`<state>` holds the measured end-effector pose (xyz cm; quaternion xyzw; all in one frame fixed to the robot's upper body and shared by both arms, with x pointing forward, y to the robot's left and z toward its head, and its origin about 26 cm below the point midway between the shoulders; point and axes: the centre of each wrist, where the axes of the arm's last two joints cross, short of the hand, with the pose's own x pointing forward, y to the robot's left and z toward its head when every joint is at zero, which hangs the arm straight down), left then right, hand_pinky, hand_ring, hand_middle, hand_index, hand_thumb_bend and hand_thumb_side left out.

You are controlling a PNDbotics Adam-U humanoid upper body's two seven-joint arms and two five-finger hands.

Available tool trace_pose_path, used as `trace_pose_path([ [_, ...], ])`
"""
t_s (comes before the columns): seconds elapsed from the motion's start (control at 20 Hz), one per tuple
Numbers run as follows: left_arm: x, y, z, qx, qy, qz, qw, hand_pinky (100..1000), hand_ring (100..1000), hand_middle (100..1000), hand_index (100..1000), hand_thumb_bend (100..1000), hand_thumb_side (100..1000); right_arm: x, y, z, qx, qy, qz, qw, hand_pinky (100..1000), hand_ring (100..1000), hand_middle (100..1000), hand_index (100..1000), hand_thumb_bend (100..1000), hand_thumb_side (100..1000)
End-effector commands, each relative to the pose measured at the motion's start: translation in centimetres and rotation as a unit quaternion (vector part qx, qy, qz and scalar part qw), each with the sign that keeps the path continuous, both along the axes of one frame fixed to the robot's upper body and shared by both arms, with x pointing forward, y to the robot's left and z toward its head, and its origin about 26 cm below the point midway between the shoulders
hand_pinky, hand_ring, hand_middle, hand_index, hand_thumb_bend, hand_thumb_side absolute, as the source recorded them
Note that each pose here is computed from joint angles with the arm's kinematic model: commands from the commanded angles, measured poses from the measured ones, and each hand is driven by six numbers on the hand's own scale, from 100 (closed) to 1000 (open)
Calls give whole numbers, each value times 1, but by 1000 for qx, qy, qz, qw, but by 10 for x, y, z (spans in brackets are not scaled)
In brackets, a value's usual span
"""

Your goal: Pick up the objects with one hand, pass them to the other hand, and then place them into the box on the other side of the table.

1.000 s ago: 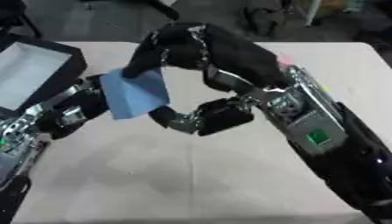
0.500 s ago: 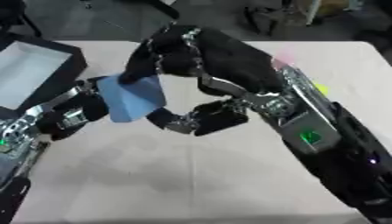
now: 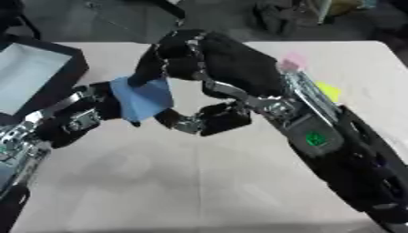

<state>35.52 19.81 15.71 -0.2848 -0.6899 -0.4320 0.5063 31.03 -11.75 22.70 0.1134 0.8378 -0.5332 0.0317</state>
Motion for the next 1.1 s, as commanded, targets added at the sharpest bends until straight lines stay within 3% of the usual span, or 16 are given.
trace_pose_path([
  [0.05,-3,-7,16,-11,-17,-21,1000,702,701,711,836,660,614,-1,7,-3,-5,-5,9,1000,722,641,575,772,154,100],
  [0.45,-3,-13,18,-13,-13,-37,999,703,707,721,840,685,612,-5,2,-5,-9,-11,15,1000,722,641,575,773,154,100],
  [1.1,-4,-11,17,-37,-13,-76,996,715,723,737,858,815,576,-3,0,-8,-17,-5,9,1000,722,641,574,774,153,100],
])
